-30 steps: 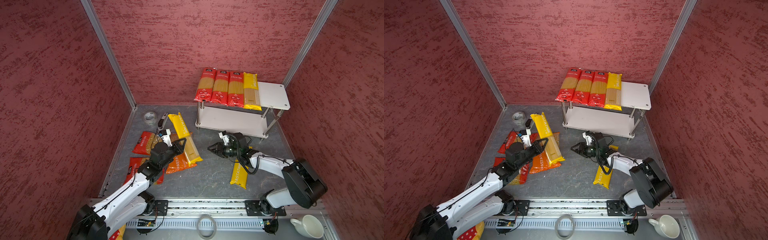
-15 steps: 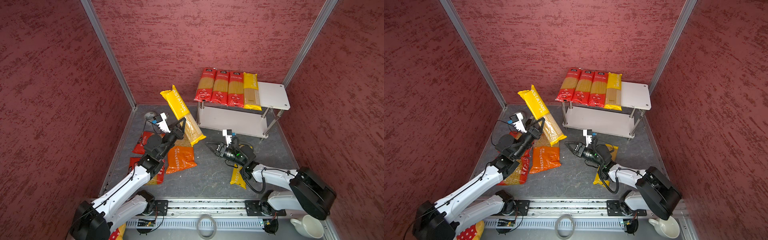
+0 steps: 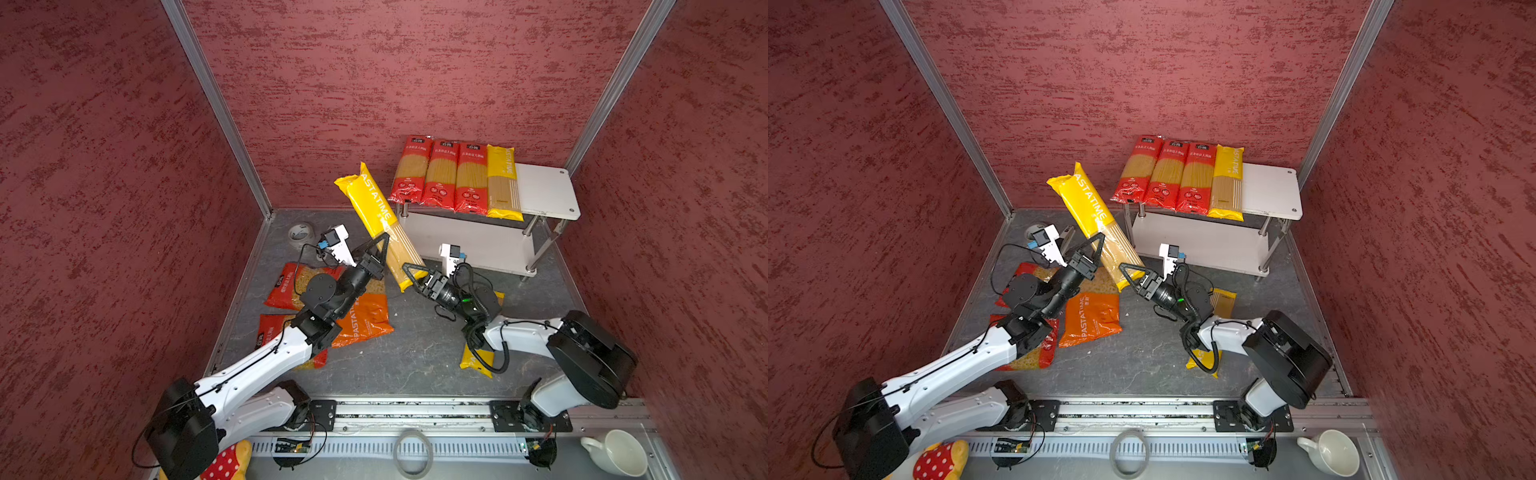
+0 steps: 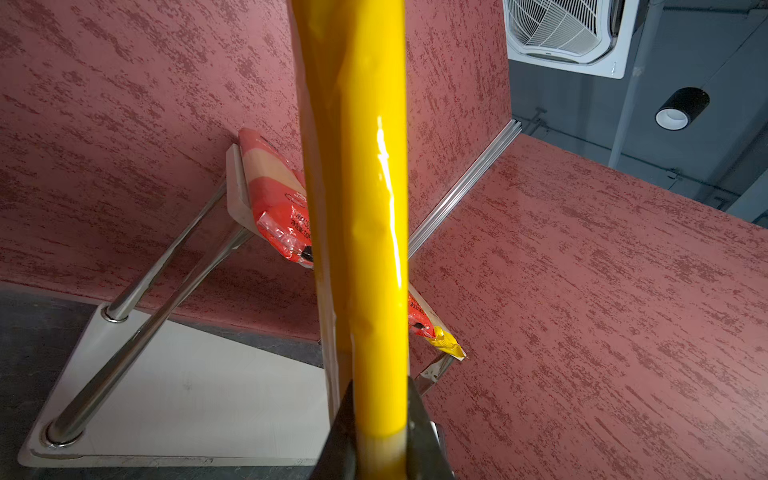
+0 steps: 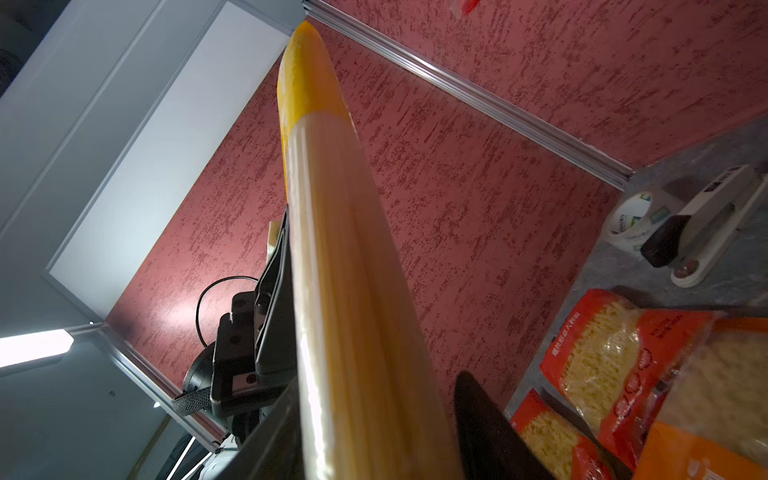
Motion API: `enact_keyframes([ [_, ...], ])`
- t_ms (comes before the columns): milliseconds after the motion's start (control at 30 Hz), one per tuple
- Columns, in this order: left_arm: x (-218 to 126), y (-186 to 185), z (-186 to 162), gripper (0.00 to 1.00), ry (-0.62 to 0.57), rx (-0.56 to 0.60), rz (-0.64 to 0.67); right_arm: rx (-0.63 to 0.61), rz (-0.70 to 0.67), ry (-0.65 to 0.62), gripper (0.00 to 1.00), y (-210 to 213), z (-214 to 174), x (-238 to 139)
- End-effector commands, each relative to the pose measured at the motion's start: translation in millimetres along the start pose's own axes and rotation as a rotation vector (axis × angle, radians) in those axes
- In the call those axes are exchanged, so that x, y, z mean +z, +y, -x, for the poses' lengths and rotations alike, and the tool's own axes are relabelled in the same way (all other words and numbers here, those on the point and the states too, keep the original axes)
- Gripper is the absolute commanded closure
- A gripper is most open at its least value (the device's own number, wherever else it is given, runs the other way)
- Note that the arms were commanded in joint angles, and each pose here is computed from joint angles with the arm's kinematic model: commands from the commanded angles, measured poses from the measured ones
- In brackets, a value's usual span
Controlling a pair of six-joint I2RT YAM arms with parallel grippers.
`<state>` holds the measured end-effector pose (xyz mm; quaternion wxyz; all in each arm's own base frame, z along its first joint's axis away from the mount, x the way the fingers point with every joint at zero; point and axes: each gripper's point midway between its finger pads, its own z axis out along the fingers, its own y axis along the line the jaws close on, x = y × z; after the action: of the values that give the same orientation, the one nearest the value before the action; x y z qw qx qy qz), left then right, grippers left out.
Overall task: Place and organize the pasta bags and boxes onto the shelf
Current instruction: 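Carry the upright yellow pack toward the shelf top with both grippers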
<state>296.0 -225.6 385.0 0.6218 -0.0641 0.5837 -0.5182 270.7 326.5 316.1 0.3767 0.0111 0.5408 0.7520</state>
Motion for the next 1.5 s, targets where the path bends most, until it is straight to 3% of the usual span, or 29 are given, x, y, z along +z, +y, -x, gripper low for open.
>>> enact_keyframes([
  [0,-5.8,-61.5,63.0,0.92,-0.208,-0.036,-0.196,-0.027,0.121,-0.036,0.49,33.7,9.1,9.7],
  [267,-6.4,-59.1,62.2,0.90,-0.208,-0.046,-0.188,-0.042,0.159,-0.102,0.84,39.8,19.5,5.8],
  [633,-6.0,-60.3,60.7,0.73,-0.196,-0.065,-0.196,-0.105,0.197,-0.134,1.00,58.3,28.2,7.5],
  [933,-6.9,-65.3,60.5,0.44,-0.180,-0.061,-0.214,-0.253,0.158,-0.137,1.00,94.3,48.3,22.3],
  [1167,-8.4,-77.9,52.1,0.37,-0.126,-0.027,-0.251,-0.359,0.131,-0.197,1.00,129.4,95.6,23.8],
  [1333,-10.8,-78.1,39.5,0.36,-0.090,0.014,-0.235,-0.342,0.154,-0.273,1.00,156.7,142.9,4.9],
  [1467,-9.6,-67.1,26.6,0.36,-0.055,0.017,-0.203,-0.360,0.040,-0.348,1.00,164.5,182.9,-19.9],
])
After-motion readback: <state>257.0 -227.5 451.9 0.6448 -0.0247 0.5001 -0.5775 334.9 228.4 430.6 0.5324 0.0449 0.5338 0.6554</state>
